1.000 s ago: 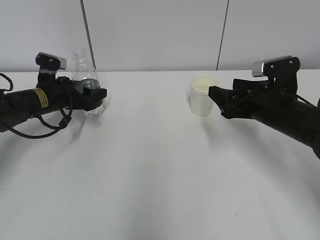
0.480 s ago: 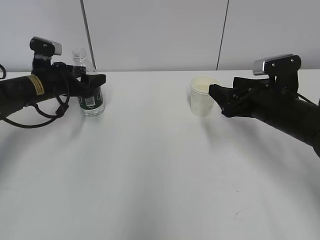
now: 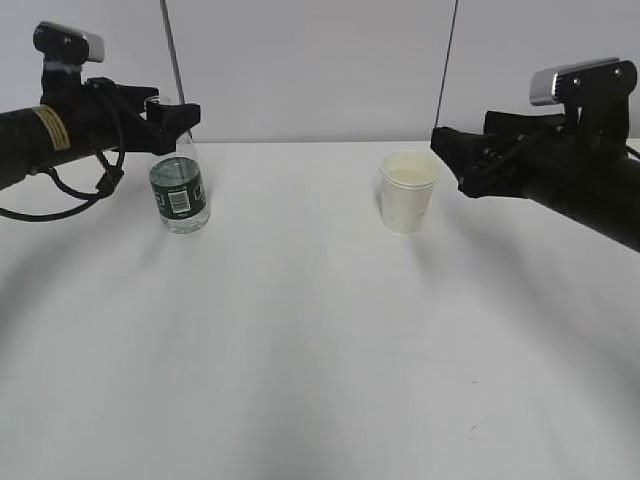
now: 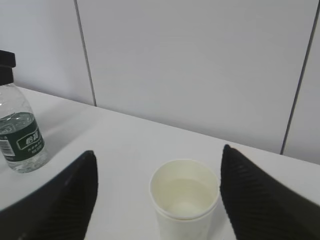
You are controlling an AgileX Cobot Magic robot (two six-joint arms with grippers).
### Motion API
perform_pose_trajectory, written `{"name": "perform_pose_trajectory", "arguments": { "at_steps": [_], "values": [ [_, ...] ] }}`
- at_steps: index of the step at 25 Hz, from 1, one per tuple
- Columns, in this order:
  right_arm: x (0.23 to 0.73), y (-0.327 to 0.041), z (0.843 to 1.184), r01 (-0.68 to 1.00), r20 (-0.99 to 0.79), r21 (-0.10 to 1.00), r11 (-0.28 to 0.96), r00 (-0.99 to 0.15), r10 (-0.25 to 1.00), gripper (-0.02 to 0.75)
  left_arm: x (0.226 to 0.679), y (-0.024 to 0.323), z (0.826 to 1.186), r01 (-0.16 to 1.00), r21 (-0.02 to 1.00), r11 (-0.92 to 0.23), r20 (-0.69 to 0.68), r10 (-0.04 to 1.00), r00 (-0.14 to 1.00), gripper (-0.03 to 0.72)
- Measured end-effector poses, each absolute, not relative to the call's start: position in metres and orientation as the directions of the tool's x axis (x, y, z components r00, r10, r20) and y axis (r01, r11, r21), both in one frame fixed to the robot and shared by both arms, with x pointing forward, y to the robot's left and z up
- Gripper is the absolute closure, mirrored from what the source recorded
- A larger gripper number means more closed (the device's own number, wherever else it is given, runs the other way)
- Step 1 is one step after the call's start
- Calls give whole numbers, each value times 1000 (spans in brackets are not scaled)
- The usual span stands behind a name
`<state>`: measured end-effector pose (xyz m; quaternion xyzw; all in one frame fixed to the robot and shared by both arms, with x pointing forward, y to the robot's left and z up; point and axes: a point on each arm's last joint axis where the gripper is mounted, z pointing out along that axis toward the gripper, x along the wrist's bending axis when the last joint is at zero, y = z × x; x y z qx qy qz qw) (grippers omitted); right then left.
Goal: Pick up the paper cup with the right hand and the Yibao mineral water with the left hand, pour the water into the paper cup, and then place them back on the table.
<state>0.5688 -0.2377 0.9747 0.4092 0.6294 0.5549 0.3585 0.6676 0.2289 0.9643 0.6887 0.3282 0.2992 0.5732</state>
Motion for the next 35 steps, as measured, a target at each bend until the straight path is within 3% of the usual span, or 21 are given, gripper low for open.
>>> {"name": "perform_pose_trajectory", "arguments": {
  "at_steps": [7,14,21,30,35],
  "values": [
    [581,-243,1014,157,-6,986,63,-341,940,145,661,240,1004,175,976,-125,24,872,489,219],
    [603,-251,1050,246,61,969,-6,-219,974,145,642,253,1051,265,964,-7,-77,950,302,219],
    [612,-255,1070,372,86,927,-47,-89,992,145,612,239,1079,390,920,-43,3,995,104,235],
    [607,-232,1082,501,26,865,-3,-39,999,145,580,221,1091,549,835,35,-12,999,-46,281],
    [604,-232,1092,586,26,809,-50,50,998,145,574,220,1106,652,757,41,-9,999,-52,282]
  ]
}}
